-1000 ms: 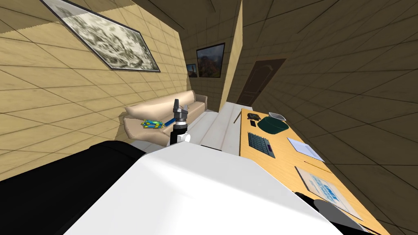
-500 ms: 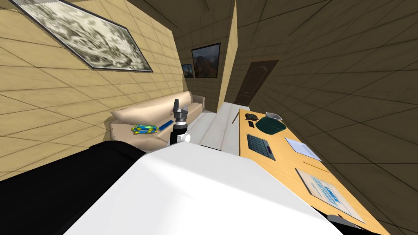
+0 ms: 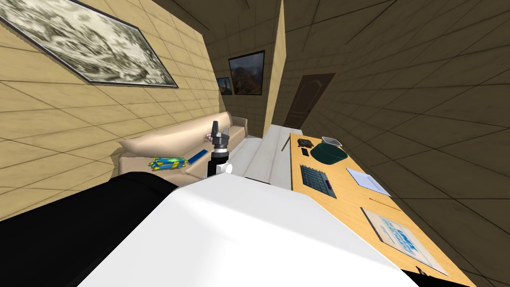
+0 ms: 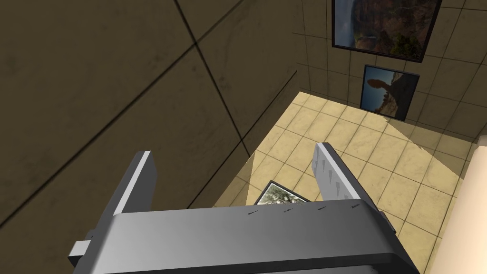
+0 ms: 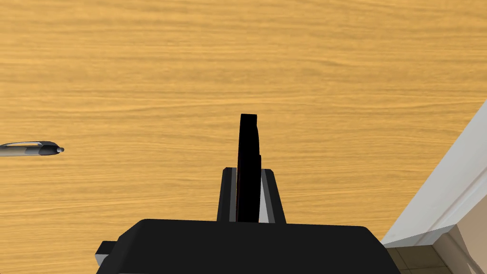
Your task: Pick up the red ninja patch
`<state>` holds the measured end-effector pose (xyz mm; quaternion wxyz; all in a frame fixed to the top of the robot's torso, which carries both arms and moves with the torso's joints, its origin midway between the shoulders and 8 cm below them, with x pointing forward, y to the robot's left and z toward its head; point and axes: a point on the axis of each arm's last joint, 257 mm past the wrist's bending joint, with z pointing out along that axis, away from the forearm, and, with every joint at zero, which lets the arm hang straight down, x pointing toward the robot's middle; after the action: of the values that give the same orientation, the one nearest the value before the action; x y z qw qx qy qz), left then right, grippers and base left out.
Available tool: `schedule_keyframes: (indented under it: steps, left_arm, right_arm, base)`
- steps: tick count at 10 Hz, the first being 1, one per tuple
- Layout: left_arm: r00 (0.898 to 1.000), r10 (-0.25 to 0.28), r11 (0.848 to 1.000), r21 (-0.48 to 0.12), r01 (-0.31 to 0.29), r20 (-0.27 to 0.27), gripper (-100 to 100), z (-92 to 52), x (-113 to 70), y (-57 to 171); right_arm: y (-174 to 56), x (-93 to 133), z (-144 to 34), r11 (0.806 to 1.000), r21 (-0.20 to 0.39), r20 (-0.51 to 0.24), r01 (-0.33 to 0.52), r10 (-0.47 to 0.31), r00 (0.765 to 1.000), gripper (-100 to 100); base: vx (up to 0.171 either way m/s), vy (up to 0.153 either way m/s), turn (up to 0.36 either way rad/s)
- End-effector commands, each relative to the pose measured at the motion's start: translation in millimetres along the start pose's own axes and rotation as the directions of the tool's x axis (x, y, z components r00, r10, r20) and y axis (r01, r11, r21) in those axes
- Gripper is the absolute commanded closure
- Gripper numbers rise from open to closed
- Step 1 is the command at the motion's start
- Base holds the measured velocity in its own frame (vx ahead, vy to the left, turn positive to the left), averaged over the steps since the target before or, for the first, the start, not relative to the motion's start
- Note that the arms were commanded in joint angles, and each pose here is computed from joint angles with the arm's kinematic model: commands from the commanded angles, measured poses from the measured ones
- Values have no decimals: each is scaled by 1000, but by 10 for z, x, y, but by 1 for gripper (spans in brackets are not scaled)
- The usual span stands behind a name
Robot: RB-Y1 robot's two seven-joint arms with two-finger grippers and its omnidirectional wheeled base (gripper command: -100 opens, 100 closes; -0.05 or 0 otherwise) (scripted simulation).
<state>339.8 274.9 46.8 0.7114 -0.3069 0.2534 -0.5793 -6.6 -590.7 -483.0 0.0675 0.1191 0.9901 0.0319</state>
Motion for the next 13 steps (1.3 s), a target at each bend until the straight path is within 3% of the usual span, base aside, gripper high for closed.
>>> schedule_keyframes:
  steps: [1,6,8,11,13]
  left_arm:
    - [1000,0,1000,0,0,0,0,0,0,0]
    - [1000,0,1000,0,0,0,0,0,0,0]
    - [1000,0,1000,0,0,0,0,0,0,0]
    - [1000,0,1000,0,0,0,0,0,0,0]
    - [1000,0,1000,0,0,0,0,0,0,0]
  right_arm:
    - [-16,20,-12,1000,-1,0,30,-30,1000,100]
    - [-129,407,-174,999,-3,-2,43,-43,999,100]
    - [-129,407,-174,996,-3,-2,86,-86,996,100]
    - [-210,650,-302,997,3,1,78,-78,997,100]
    - [-210,650,-302,992,3,1,125,-125,992,100]
  base:
    - [54,5,-5]
    - [124,9,-97]
    - [79,6,-40]
    - [107,9,-98]
    - [86,11,-43]
